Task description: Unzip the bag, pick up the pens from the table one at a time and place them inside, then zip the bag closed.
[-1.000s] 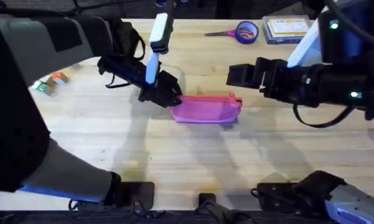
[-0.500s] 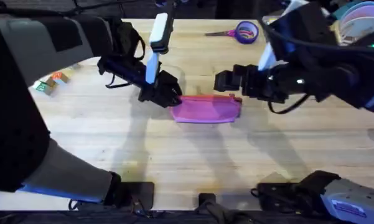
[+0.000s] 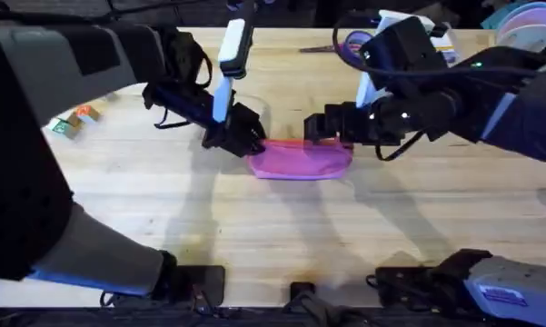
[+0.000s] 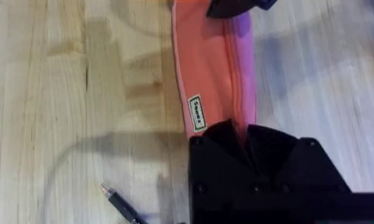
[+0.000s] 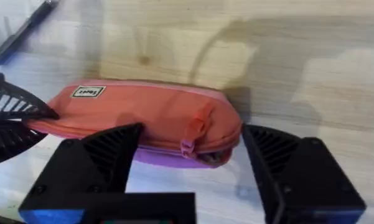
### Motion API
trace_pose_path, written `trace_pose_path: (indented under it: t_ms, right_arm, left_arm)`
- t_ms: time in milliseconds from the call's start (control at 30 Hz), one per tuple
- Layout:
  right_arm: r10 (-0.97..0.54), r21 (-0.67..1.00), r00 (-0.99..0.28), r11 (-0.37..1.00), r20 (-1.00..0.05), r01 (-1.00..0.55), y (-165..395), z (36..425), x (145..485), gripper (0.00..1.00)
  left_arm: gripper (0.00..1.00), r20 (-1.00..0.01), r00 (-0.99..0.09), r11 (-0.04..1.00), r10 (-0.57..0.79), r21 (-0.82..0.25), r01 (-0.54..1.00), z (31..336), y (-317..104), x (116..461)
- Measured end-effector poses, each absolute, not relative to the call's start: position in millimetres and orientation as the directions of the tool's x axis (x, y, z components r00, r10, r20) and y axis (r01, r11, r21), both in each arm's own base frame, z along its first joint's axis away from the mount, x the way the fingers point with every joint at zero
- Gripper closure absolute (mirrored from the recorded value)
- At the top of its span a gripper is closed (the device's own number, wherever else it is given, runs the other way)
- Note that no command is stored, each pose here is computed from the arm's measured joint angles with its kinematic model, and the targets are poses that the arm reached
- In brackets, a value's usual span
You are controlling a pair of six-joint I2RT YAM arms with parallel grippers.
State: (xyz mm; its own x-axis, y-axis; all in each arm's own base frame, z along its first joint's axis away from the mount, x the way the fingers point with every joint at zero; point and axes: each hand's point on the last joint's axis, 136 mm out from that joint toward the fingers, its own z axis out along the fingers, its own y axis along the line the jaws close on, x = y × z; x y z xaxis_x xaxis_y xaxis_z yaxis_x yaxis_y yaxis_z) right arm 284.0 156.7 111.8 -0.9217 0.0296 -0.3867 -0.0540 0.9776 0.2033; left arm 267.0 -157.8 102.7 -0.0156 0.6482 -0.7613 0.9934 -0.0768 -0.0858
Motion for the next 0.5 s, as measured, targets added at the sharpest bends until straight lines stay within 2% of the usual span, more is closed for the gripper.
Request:
trace_pose_path:
  t_ms: [67, 333, 500]
  right_arm:
    - [0.021, 0.199, -0.923, 0.978, -0.384, -0.060, 157.0, 110.0, 284.3, 0.088]
    - [0.008, 0.182, -0.923, 0.981, -0.384, -0.068, 154.8, 107.7, 285.1, 0.454]
    - [0.009, 0.172, -0.922, 0.983, -0.387, -0.062, 152.3, 107.5, 285.9, 0.586]
  left_arm:
    - [0.958, -0.761, -0.015, -0.077, 0.648, -0.085, 0.993, 102.7, -157.8, 267.1]
    - [0.958, -0.761, -0.015, -0.078, 0.649, -0.086, 0.993, 102.6, -158.0, 266.8]
    - [0.959, -0.761, -0.016, -0.078, 0.649, -0.087, 0.993, 102.6, -157.9, 266.7]
